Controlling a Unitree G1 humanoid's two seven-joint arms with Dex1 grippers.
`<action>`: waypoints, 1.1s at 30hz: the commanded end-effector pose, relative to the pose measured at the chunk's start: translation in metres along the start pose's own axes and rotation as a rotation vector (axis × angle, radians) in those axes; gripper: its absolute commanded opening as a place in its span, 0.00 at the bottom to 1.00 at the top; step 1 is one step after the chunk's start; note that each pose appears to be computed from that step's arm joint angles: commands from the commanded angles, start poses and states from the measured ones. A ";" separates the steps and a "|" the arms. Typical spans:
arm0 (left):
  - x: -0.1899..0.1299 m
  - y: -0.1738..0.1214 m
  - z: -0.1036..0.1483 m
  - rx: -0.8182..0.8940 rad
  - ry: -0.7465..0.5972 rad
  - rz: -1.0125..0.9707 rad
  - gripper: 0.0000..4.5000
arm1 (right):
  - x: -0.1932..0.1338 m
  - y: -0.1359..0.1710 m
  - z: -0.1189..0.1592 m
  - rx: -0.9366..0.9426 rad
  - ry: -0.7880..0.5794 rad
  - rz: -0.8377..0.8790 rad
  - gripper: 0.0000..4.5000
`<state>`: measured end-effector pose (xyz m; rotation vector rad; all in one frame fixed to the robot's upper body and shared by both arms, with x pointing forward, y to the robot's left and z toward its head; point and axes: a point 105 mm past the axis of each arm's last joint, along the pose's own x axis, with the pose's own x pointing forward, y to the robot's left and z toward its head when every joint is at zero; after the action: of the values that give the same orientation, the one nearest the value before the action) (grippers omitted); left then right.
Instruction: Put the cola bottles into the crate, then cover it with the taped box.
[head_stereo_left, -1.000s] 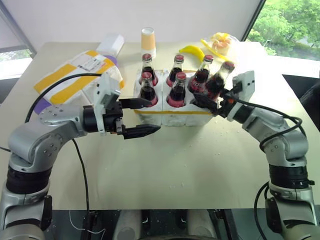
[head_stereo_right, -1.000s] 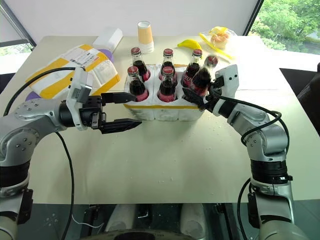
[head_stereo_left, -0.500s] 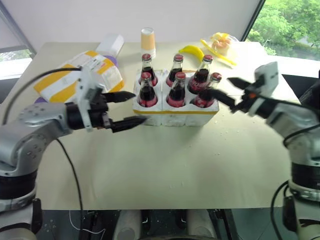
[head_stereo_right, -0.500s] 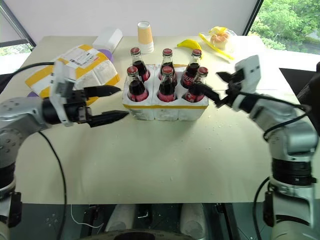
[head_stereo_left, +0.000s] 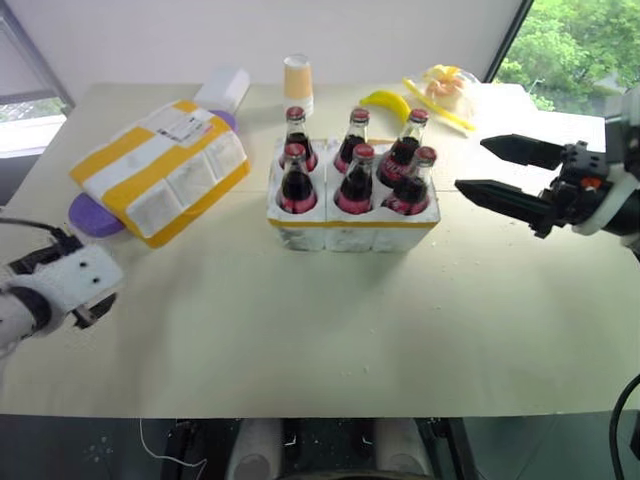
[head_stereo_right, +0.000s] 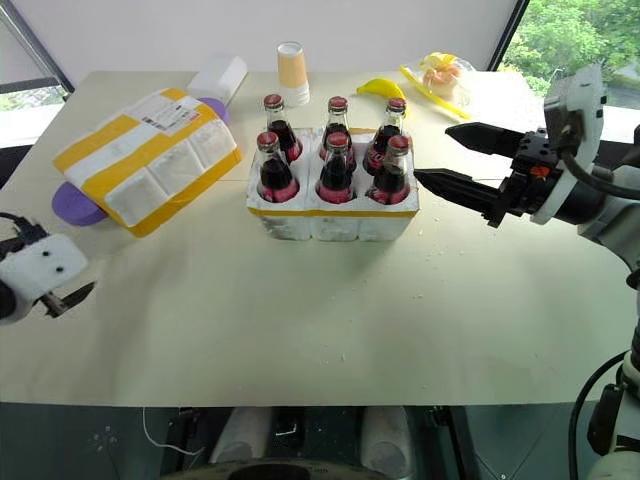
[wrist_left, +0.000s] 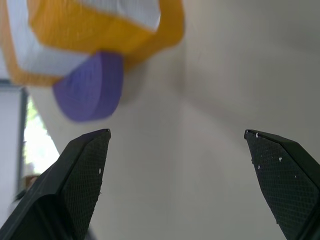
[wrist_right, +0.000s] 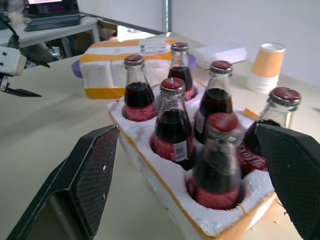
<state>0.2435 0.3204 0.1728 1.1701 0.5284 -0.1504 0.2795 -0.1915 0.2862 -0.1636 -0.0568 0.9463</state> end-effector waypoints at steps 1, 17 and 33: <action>0.004 0.015 0.001 0.081 0.020 0.193 1.00 | 0.006 -0.006 0.012 -0.045 -0.030 0.015 0.99; 0.059 0.031 -0.028 0.136 0.051 0.440 1.00 | 0.014 0.003 0.023 -0.075 -0.070 0.068 0.99; 0.115 0.037 -0.014 0.192 -0.004 0.453 1.00 | 0.014 0.011 0.028 -0.082 -0.097 0.032 0.99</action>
<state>0.3494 0.3630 0.1403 1.4382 0.2517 0.1652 0.2829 -0.1704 0.2979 -0.1757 -0.1212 0.9915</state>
